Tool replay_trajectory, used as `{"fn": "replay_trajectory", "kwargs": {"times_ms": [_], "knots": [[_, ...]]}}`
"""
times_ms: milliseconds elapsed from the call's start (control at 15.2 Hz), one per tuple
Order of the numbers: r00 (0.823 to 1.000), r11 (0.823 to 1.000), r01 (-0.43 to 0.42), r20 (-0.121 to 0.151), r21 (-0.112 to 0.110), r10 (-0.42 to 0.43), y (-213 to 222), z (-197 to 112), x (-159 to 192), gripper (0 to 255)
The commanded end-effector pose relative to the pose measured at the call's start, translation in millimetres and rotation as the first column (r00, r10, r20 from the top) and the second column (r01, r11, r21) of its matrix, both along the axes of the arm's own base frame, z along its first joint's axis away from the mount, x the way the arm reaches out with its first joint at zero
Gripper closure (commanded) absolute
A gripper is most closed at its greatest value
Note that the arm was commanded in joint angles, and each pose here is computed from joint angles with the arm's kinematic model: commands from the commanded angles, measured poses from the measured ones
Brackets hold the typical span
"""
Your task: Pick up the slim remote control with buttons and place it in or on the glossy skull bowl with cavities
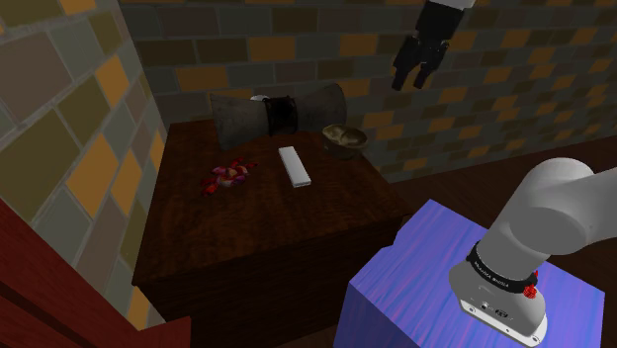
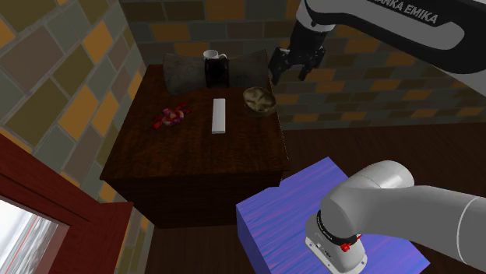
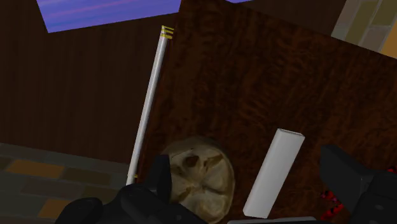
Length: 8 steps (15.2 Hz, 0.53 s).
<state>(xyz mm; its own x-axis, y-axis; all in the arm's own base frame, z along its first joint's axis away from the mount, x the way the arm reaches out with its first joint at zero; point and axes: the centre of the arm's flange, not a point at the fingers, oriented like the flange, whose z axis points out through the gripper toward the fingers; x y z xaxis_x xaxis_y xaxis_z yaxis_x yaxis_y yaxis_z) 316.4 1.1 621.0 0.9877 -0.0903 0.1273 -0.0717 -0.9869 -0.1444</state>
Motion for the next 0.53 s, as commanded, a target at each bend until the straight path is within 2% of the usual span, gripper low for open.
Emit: {"fn": "replay_trajectory", "kwargs": {"times_ms": [0,462], "knots": [[1.000,1.000,0.000,0.000,0.000,0.000,0,0,0,0],[0.999,0.999,0.040,-0.034,-0.034,-0.042,45,-54,68,0]]}}
